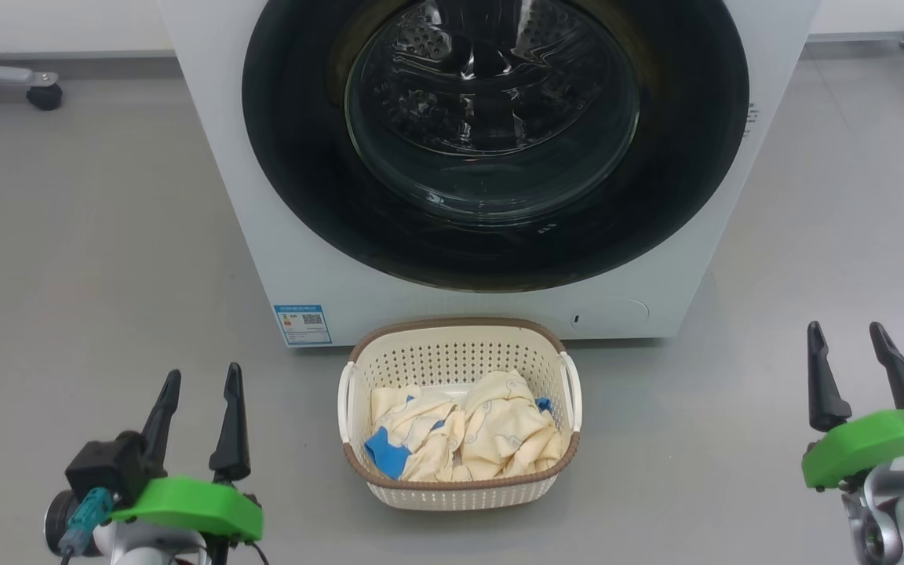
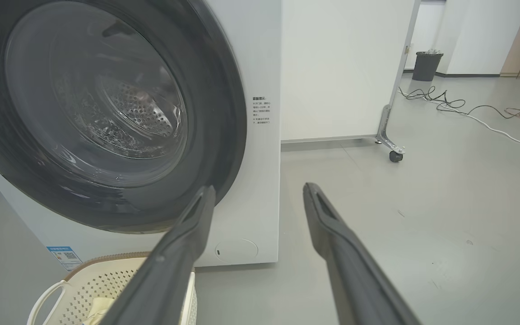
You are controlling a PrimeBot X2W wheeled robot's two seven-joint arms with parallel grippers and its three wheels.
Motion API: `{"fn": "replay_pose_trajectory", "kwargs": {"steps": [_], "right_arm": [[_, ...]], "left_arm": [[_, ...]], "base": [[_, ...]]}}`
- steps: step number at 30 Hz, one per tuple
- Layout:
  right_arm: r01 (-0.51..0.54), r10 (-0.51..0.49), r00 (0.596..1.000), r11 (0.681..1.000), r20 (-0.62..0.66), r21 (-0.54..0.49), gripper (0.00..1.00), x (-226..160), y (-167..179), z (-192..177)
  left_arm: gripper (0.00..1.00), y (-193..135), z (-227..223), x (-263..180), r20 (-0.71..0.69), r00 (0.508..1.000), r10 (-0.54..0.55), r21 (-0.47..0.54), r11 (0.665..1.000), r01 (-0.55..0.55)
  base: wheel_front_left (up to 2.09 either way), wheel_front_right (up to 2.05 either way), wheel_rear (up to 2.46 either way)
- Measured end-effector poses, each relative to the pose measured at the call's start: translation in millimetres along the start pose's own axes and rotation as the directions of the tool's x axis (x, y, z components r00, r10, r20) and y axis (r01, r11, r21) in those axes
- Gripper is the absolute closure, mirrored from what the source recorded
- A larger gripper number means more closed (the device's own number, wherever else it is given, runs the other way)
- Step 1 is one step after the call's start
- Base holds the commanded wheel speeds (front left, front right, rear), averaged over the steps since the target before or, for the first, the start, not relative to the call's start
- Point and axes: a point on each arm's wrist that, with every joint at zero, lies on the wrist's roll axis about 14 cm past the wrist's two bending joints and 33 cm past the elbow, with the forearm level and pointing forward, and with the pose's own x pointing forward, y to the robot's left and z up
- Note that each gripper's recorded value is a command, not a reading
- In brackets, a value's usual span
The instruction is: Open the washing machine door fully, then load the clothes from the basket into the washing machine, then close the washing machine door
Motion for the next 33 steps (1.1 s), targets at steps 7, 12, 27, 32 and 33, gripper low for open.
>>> {"fn": "replay_pose_trajectory", "kwargs": {"steps": [7,12,27,32,33], "right_arm": [[-0.024,0.025,1.000,0.996,0.014,-0.086,0.00,2.7,2.7,3.5],[-0.045,0.049,0.999,0.985,0.017,-0.165,0.00,3.7,4.5,4.2],[-0.033,0.037,0.999,0.989,0.026,-0.144,0.00,6.7,4.4,5.8],[-0.028,0.032,0.999,0.992,0.024,-0.126,0.00,6.0,3.4,4.7],[-0.029,0.032,0.999,0.992,0.024,-0.125,0.00,5.9,3.5,4.6]], "left_arm": [[0.00,-3.7,4.0,5.0,0.015,1.000,-0.021,0.074,0.997,0.020],[0.00,-4.9,6.4,7.6,0.026,0.999,-0.029,0.137,0.990,0.025],[0.00,-4.0,5.6,8.7,0.022,0.999,-0.023,0.145,0.989,0.020],[0.00,-3.9,4.9,8.4,0.020,1.000,-0.023,0.145,0.989,0.020],[0.00,-3.9,4.6,8.3,0.019,1.000,-0.023,0.145,0.989,0.020]], "base": [[0.00,0.00,0.00],[0.00,0.00,0.00],[0.00,0.00,0.00],[0.00,0.00,0.00],[0.00,0.00,0.00]]}}
